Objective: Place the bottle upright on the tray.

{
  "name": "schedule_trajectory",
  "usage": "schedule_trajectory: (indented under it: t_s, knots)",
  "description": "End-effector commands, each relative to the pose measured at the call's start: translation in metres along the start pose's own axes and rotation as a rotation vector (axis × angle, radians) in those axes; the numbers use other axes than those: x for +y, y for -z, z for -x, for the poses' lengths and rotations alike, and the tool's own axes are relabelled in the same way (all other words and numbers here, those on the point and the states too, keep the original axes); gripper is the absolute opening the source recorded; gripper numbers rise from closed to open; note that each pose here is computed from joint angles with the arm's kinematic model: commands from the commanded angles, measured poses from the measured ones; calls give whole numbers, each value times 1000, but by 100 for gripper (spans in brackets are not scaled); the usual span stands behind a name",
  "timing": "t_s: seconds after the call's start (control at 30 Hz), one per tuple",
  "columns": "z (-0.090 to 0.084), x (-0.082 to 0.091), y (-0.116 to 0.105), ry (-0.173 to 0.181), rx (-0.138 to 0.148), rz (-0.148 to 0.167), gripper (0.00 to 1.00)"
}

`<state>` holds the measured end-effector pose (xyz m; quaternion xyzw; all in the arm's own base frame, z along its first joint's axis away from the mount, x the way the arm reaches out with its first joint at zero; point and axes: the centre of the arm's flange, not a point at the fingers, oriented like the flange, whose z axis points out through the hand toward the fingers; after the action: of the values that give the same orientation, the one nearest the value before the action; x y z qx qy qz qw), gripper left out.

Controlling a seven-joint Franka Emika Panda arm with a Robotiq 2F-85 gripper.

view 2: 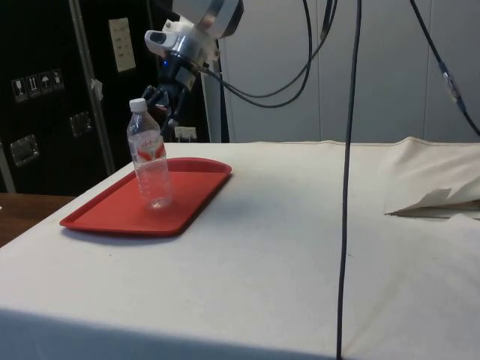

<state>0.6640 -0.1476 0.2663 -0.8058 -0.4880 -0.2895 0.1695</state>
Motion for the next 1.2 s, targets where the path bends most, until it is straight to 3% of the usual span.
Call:
schedule_trajectory:
  t_s: [0.0,0.23,0.27,0.33,0.53,0.57,0.6,0.67,0.83,0.87,0.9,1.1,1.13,1.17]
  knots:
    - [-1,-1,2,1,-16,0,100]
    - [-4,0,8,11,-29,3,100]
    - [-4,1,7,12,-13,3,100]
    - [-6,0,9,16,-37,2,100]
    - [-10,1,15,26,-48,4,100]
    - [-8,1,13,28,-31,2,100]
    - [-9,1,16,27,-52,4,100]
    - [-12,1,18,33,-59,2,100]
    - [-14,1,22,43,-71,3,100]
    - [-13,1,21,44,-54,1,100]
    - [-15,1,23,45,-73,3,100]
    - [-18,1,29,58,-92,2,100]
    - [-18,1,27,59,-75,0,100]
    - [-19,1,31,63,-97,2,100]
